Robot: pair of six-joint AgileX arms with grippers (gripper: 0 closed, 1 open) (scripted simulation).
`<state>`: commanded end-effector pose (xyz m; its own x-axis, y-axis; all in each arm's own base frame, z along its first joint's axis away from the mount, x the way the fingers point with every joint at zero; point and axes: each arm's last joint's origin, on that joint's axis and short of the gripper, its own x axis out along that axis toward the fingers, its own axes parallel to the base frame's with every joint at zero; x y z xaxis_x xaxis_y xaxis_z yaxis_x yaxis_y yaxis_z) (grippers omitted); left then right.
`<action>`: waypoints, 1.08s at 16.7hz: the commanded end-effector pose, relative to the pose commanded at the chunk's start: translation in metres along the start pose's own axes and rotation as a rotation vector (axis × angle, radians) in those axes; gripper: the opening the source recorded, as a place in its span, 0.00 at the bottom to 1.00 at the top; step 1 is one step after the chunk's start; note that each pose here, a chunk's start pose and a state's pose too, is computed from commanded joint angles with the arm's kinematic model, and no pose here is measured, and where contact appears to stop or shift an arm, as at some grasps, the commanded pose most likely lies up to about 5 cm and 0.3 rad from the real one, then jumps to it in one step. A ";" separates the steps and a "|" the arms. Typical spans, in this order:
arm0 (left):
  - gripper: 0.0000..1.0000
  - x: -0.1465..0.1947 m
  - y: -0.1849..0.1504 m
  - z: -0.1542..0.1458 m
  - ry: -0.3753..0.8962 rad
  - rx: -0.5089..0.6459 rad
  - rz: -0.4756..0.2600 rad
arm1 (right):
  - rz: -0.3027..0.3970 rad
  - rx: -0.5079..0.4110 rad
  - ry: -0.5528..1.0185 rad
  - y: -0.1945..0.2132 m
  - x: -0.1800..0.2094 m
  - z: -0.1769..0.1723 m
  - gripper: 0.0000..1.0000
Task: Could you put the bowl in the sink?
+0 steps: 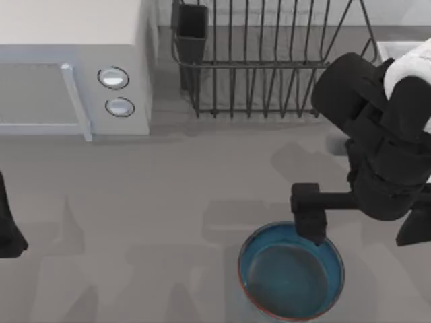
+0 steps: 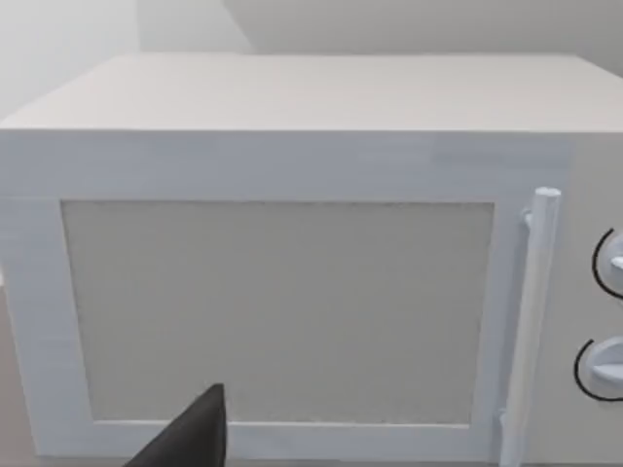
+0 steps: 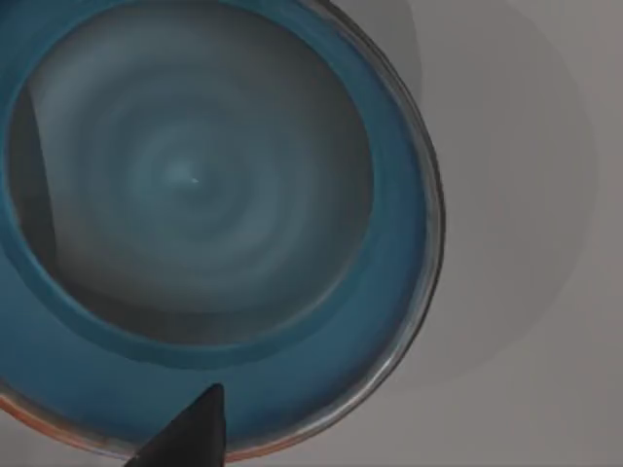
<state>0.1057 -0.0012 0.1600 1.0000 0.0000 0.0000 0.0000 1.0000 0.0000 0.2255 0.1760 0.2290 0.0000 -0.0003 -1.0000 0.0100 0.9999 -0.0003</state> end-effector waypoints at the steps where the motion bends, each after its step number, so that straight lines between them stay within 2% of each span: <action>1: 1.00 0.000 0.000 0.000 0.000 0.000 0.000 | 0.000 0.000 0.000 0.000 0.000 0.000 1.00; 5: 1.00 0.000 0.000 0.000 0.000 0.000 0.000 | 0.000 0.002 0.001 -0.001 0.005 0.001 1.00; 13: 1.00 0.000 0.000 0.000 0.000 0.000 0.000 | 0.005 0.000 -0.006 0.002 0.086 0.003 1.00; 18: 1.00 0.000 0.000 0.000 0.000 0.000 0.000 | 0.000 0.000 0.000 0.000 0.100 0.000 1.00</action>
<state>0.1057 -0.0012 0.1600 1.0000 0.0000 0.0000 0.0000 1.0000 0.0000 0.2255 0.1760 0.1290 0.0000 -0.0003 -1.0000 0.0100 0.9999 -0.0003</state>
